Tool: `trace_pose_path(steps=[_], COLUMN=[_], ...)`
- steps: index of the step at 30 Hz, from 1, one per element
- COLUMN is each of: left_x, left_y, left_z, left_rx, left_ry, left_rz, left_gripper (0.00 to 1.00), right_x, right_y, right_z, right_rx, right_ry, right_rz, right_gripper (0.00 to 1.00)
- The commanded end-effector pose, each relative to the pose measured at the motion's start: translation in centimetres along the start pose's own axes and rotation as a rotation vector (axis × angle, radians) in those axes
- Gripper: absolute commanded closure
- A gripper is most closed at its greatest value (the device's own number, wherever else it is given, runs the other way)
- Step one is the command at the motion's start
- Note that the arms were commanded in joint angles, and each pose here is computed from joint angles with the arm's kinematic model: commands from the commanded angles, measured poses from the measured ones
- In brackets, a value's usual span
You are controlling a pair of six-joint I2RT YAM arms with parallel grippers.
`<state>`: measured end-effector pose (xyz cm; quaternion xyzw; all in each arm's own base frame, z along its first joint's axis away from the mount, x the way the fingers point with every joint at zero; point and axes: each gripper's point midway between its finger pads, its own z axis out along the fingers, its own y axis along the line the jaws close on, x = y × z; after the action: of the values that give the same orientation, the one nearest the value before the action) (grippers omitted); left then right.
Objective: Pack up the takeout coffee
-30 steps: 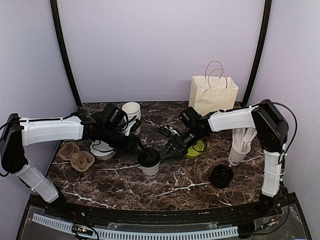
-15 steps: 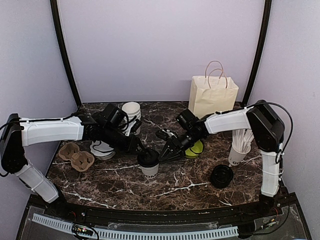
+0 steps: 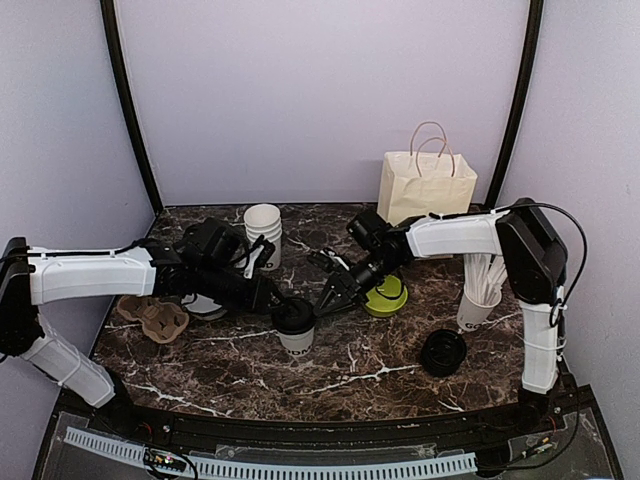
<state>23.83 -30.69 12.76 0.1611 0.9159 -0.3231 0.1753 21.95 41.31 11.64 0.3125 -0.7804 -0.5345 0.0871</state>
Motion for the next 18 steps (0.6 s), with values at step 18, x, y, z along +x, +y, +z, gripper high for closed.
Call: trace_pose_path(steps=[18], left_x=[2.6], left_y=[0.3], left_z=[-0.7], left_rx=[-0.07], left_ry=[-0.055], left_rz=[-0.046], left_gripper=[0.55], right_x=[-2.1], right_y=[1.7], right_z=[-2.8], right_rx=[0.166], right_ry=[-0.043], right_rz=[-0.263], right_gripper=[0.68])
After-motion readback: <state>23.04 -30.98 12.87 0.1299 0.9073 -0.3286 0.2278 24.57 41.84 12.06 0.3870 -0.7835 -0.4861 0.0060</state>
